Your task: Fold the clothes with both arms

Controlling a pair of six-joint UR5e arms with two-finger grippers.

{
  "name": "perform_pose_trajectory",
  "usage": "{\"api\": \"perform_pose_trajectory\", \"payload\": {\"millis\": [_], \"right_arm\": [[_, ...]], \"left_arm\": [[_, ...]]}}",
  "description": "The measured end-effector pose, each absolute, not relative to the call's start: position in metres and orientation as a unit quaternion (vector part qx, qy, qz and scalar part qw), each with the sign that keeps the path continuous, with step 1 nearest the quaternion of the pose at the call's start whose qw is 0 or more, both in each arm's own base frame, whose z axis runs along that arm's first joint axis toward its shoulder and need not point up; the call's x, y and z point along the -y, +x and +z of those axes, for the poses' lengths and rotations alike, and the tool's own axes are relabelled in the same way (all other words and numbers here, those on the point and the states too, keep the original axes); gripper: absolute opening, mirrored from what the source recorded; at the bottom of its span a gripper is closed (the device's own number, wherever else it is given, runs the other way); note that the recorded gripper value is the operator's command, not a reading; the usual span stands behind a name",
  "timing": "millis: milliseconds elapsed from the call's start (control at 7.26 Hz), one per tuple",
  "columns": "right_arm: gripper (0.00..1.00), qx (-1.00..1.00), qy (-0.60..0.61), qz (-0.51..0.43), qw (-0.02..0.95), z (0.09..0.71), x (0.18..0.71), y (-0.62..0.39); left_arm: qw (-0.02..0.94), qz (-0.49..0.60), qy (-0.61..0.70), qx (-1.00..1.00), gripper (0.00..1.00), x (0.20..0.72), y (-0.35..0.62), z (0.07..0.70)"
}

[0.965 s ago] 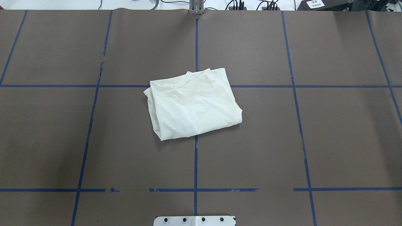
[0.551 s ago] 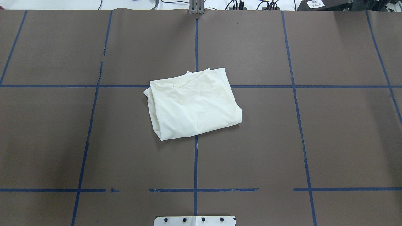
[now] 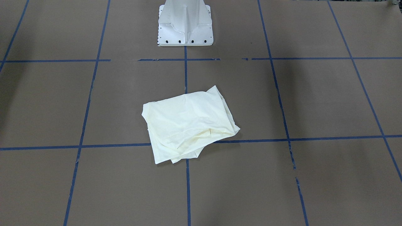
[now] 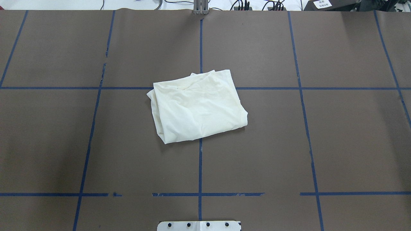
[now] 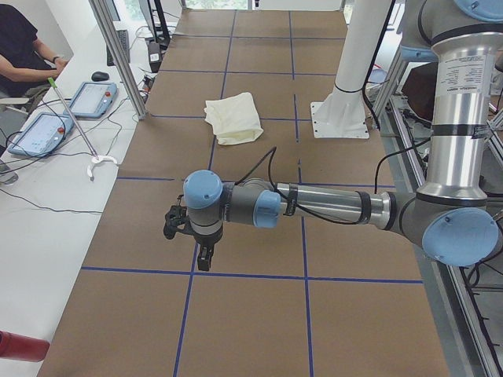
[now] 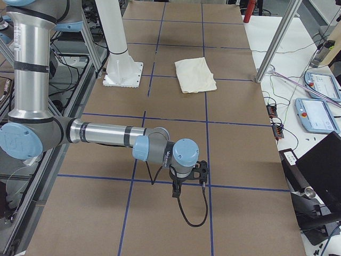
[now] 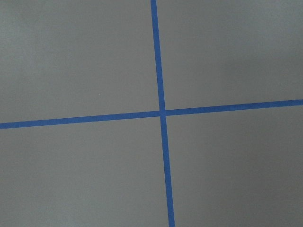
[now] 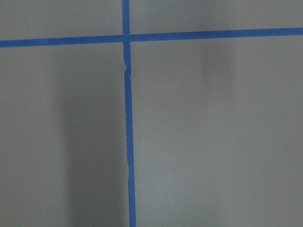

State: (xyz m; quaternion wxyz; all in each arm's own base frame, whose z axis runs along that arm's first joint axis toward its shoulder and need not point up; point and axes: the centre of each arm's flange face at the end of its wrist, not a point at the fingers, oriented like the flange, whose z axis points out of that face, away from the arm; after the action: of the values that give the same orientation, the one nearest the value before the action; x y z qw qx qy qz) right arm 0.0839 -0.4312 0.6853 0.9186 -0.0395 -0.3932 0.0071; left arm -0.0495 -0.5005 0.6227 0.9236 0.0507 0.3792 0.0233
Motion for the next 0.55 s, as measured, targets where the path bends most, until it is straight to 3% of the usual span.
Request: {"api": "perform_pose_trajectory", "payload": {"millis": [551], "right_arm": [[1.0,0.387,-0.01,0.034,0.921,0.64,0.435,0.091]], "left_arm": [[0.924,0.027,0.054,-0.378,1.0,0.502,-0.046,0.63]]}}
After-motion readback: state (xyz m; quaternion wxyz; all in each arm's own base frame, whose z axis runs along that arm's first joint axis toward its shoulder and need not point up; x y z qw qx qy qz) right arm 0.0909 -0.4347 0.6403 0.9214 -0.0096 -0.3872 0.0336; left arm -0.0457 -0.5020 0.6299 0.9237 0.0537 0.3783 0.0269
